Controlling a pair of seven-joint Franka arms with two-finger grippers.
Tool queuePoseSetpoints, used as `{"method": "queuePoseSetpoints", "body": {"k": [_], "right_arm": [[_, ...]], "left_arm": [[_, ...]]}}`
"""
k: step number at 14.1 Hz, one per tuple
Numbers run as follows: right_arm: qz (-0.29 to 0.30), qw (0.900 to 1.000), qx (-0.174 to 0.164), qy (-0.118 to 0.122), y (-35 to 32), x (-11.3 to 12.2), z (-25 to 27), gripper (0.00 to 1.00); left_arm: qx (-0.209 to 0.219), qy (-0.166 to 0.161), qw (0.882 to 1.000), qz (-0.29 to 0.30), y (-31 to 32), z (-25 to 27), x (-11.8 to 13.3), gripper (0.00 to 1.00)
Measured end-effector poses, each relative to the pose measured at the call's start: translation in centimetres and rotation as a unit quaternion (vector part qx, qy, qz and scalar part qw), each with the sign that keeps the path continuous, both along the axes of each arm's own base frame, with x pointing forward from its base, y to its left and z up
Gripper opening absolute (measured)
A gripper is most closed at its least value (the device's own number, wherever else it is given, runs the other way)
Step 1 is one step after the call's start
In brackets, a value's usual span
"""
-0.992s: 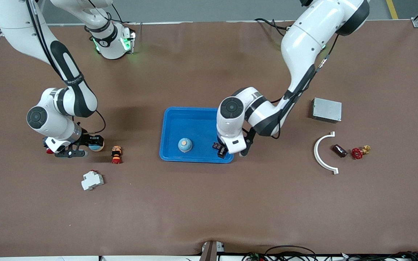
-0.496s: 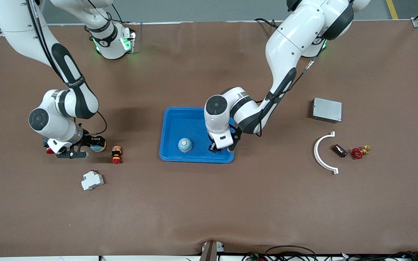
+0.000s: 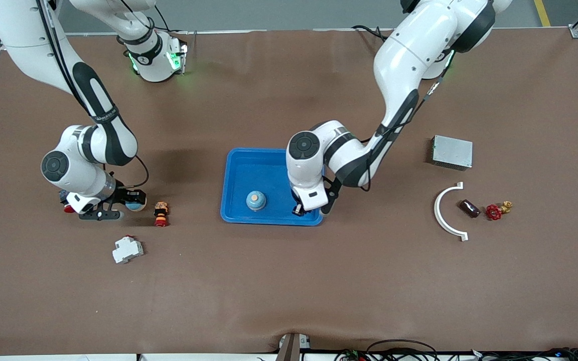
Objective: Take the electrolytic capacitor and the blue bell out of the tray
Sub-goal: 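Place the capacitor near the arc while the right gripper releases the bell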
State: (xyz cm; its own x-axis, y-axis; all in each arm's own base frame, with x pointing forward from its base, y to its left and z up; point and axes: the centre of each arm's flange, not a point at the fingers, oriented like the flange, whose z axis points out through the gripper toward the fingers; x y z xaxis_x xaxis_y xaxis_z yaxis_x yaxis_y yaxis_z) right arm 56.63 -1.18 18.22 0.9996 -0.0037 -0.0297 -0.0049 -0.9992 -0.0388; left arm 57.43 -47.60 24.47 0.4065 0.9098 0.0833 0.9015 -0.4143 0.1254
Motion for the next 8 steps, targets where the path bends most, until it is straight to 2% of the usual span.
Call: {"method": "queuePoseSetpoints", "body": {"k": [3, 5, 8], "right_arm": [[0.000, 1.000, -0.001, -0.001, 0.0, 0.0, -0.5, 0.99], [0.000, 1.000, -0.001, 0.000, 0.0, 0.0, -0.6, 1.00], [0.000, 1.000, -0.001, -0.001, 0.0, 0.1, -0.6, 1.00]], "left_arm": [[0.020, -0.003, 1.000, 0.024, 4.4, 5.1, 2.6, 0.34], [0.035, 0.005, 0.999, 0.026, 8.0, 6.8, 3.6, 0.34], [0.052, 0.039, 0.998, -0.016, 14.5, 7.1, 3.5, 0.34]]}}
